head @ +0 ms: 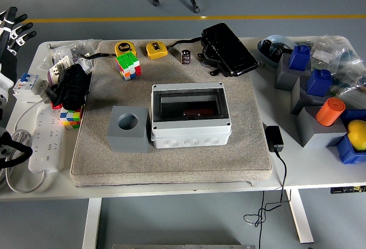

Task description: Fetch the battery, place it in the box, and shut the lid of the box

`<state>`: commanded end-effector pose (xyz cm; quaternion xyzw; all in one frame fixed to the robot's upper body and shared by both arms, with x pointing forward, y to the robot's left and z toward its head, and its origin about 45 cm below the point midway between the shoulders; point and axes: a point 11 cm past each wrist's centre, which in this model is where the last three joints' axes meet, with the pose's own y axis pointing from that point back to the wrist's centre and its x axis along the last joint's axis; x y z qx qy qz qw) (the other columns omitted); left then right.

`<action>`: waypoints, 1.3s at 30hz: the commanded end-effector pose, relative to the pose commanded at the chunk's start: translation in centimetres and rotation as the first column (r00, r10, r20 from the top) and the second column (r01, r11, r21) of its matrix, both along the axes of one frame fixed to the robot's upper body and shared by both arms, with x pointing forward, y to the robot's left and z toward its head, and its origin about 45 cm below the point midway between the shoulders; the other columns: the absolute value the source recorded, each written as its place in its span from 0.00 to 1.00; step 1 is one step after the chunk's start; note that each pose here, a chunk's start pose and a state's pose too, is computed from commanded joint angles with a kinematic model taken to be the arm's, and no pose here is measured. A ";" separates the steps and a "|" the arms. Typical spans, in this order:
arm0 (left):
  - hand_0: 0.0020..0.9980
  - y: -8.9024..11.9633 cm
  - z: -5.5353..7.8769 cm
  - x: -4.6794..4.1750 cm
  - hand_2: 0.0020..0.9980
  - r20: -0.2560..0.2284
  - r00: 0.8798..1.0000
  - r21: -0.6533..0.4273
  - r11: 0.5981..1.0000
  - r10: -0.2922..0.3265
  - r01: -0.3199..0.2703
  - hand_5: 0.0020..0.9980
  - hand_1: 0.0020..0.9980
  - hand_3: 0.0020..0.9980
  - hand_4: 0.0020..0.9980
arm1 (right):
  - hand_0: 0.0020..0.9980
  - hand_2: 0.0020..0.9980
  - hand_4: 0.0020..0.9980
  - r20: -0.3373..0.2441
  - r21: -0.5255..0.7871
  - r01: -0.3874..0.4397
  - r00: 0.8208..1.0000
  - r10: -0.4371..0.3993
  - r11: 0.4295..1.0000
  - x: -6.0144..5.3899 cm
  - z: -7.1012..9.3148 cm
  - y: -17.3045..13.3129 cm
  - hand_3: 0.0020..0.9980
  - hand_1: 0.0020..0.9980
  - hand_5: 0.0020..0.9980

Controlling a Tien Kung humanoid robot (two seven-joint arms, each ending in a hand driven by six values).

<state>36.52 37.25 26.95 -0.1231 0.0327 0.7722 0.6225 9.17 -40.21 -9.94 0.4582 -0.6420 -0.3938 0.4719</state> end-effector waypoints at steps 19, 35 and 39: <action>0.58 1.2 -3.3 -1.85 0.64 -0.113 0.994 0.040 0.999 0.001 0.003 0.48 0.64 0.64 0.95 | 0.61 0.62 0.91 -0.141 0.026 -0.033 0.989 0.036 0.999 -4.2 -1.7 2.5 0.57 0.64 0.47; 0.58 -2.1 -3.4 -0.46 0.63 -0.101 0.993 0.006 0.998 -0.063 0.064 0.48 0.64 0.64 0.95 | 0.61 0.62 0.92 -0.149 0.027 -0.038 0.988 0.042 0.999 -3.2 -1.6 2.4 0.57 0.64 0.47; 0.58 -2.6 -2.1 0.15 0.63 -0.060 0.996 0.001 0.998 -0.065 0.065 0.48 0.64 0.64 0.95 | 0.61 0.62 0.92 -0.115 0.021 -0.062 0.991 0.064 0.998 -1.5 -1.2 2.2 0.57 0.64 0.47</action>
